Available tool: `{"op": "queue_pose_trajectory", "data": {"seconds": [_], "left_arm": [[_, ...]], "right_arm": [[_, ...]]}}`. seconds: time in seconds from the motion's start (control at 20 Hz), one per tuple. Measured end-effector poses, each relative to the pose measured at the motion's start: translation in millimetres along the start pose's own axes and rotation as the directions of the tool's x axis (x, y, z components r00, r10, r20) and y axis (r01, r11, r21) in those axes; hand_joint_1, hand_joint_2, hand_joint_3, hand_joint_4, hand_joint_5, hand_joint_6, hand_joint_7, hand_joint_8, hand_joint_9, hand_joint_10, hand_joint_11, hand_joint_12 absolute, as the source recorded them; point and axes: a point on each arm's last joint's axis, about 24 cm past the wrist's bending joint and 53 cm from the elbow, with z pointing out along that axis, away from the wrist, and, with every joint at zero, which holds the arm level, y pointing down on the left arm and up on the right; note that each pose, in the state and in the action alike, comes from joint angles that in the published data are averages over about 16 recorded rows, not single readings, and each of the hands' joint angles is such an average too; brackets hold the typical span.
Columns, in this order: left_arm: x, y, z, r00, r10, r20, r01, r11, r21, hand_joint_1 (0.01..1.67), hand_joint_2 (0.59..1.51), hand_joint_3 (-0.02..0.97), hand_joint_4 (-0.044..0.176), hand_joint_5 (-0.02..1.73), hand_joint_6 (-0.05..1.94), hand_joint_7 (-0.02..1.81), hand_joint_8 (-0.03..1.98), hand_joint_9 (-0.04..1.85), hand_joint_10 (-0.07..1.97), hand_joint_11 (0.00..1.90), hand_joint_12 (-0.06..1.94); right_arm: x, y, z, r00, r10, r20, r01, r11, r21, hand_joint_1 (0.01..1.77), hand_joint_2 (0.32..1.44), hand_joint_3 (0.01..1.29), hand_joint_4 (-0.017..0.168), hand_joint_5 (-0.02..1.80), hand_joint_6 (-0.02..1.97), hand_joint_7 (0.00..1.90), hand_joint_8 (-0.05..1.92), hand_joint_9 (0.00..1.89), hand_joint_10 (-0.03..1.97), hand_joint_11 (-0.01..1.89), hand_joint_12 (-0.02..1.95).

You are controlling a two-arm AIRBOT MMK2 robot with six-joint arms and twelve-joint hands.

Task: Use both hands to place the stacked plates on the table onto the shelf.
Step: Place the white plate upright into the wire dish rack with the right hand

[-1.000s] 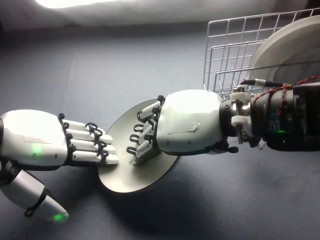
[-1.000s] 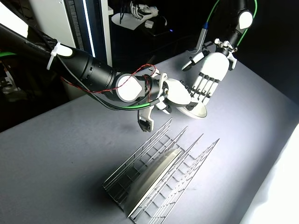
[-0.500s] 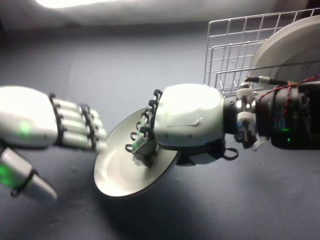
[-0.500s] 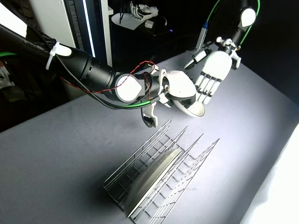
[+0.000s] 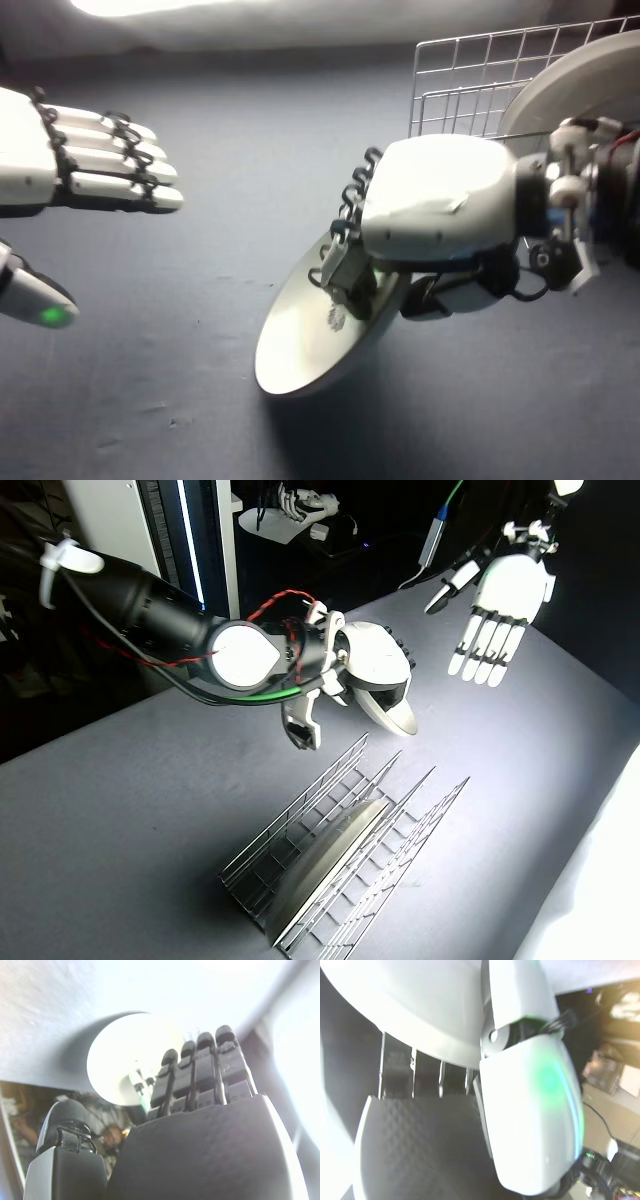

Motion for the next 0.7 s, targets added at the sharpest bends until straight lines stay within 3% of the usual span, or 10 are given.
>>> {"op": "queue_pose_trajectory", "data": {"seconds": [0.35,0.7], "left_arm": [[-11.9,4.0,-25.7,0.9996,0.012,0.026,-0.011,0.9998,-0.014,0.01,1.130,0.005,0.000,0.05,0.01,0.02,0.00,0.02,0.01,0.02,0.01],[-22.8,-1.8,-34.2,0.9989,0.026,0.040,-0.026,0.9997,-0.004,0.01,1.130,0.005,0.000,0.06,0.01,0.02,0.00,0.02,0.01,0.02,0.01]], "right_arm": [[-38.1,16.1,-23.7,0.986,0.123,0.109,-0.124,0.992,0.002,1.41,0.97,0.01,-0.003,0.95,0.93,1.04,0.71,0.97,1.04,0.94,0.89],[-70.4,28.6,-44.4,0.946,0.248,0.210,-0.250,0.968,-0.016,1.40,0.97,0.01,-0.004,0.97,0.95,1.05,0.77,0.96,1.07,0.91,0.93]]}}
